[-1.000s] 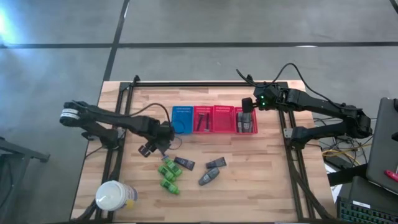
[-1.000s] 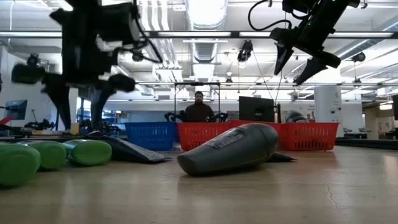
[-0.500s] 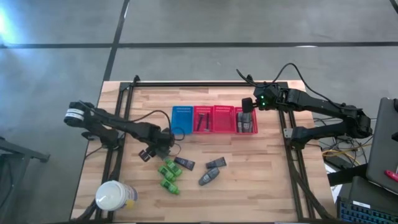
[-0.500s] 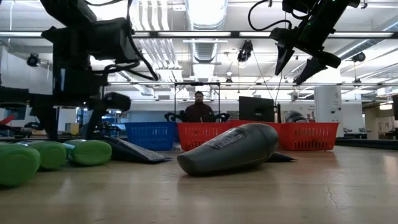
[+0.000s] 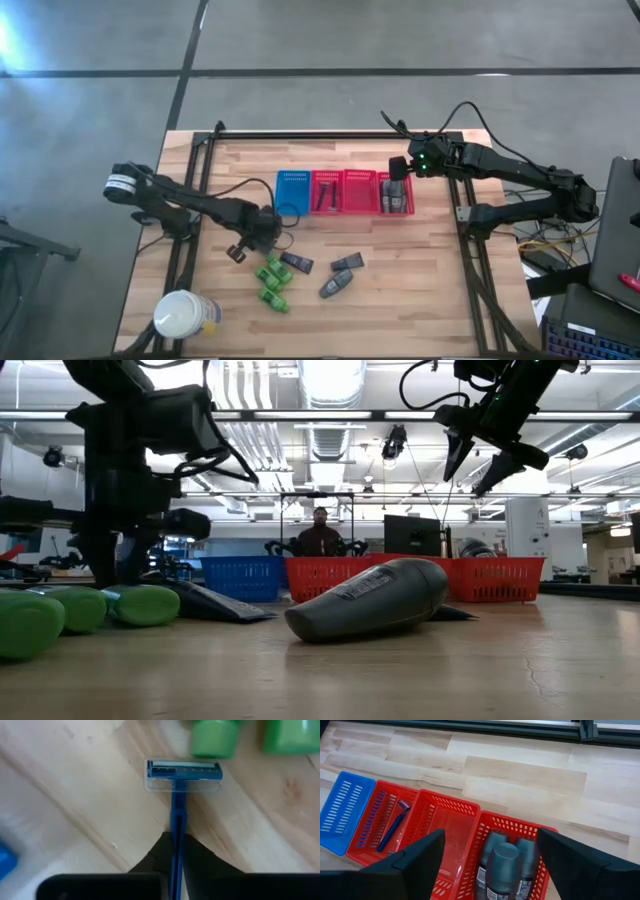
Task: Pick & Place Travel size toiletries
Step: Put the blue razor into the left red bin
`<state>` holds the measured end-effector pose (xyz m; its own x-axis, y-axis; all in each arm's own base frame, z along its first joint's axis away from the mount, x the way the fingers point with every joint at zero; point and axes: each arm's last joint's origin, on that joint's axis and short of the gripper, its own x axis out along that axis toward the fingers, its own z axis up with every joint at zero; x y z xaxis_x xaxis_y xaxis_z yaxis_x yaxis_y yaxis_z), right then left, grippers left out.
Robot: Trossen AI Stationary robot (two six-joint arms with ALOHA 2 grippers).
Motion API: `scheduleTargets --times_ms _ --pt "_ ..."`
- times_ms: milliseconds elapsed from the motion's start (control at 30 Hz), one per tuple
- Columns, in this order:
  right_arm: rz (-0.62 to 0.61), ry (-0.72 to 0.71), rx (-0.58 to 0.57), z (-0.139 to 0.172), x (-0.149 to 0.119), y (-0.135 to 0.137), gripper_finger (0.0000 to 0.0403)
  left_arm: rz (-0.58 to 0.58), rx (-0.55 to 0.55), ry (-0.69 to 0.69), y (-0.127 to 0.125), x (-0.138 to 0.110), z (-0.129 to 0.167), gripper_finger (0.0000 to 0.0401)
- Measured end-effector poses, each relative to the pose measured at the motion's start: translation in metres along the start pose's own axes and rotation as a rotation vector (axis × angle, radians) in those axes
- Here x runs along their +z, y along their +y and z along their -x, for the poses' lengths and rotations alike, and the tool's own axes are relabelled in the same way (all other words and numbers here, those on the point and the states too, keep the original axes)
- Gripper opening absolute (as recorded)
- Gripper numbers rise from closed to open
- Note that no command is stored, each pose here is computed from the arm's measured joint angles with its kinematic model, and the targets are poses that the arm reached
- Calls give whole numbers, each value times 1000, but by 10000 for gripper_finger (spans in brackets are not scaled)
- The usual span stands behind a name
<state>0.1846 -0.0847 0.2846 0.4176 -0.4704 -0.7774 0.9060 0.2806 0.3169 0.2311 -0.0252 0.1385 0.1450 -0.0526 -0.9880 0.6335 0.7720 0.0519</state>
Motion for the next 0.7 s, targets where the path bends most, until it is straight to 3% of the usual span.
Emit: scheduleTargets --times_ms 167,333,433,533,600,700 --pt "0 0 0 0 0 0 299 339 6 -32 0 -2 24 23" --pt "0 -1 0 0 0 0 293 846 37 -364 18 -2 75 20" --pt "-1 -2 1 0 0 0 290 1201 3 -611 48 -13 94 20" --pt "0 -2 2 0 0 0 288 1503 -111 -803 82 -29 96 21" --pt "3 -2 1 0 0 0 287 1643 -144 -902 102 -33 91 21" --pt "3 -2 1 0 0 0 292 1758 -198 -1029 129 -30 85 22"
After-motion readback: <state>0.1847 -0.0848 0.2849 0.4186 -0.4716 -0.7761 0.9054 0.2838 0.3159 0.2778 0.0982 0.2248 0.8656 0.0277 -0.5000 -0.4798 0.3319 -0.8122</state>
